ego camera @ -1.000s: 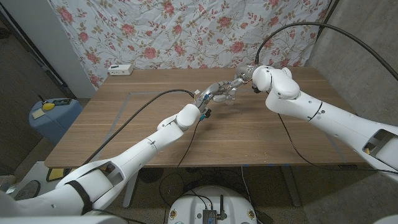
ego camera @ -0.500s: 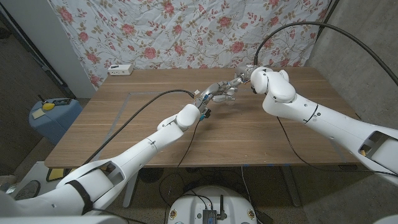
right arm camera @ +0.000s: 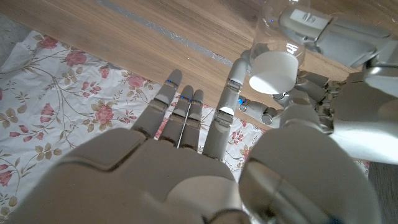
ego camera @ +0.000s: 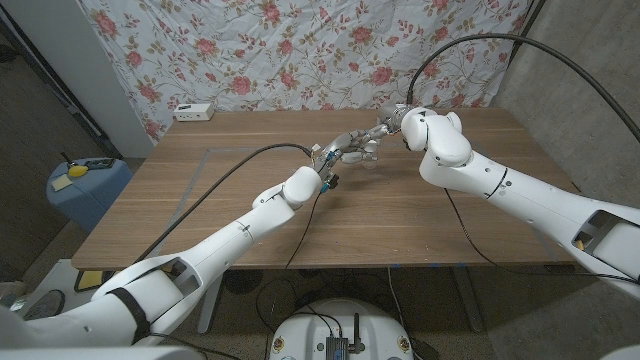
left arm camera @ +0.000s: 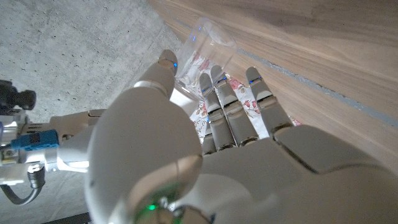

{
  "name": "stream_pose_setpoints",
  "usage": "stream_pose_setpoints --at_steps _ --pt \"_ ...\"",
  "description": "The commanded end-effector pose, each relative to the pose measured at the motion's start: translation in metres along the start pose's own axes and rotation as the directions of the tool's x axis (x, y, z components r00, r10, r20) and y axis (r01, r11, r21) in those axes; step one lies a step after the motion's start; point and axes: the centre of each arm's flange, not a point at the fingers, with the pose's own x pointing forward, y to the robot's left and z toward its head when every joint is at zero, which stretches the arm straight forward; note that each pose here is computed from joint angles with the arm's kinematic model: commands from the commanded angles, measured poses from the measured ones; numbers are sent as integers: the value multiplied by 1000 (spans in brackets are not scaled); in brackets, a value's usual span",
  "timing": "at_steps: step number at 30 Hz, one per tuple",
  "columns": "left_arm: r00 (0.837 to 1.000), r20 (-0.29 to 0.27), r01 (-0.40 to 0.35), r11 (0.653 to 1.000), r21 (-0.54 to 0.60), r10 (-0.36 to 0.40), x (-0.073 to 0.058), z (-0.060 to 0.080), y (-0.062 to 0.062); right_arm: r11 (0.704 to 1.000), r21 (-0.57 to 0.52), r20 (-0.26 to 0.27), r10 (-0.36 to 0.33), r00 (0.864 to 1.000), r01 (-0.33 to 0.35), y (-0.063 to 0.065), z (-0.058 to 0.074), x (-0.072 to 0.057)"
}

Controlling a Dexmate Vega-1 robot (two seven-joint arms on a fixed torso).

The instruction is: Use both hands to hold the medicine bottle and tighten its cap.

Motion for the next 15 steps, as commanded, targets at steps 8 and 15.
stream_pose_setpoints --at_steps 8,15 --pt "1000 9 5 1000 1 -5 2 0 1 997 -1 31 81 996 -81 -8 -1 -6" --pt "1000 10 7 1000 2 -7 2 1 2 993 1 66 115 991 -116 -12 -3 -6"
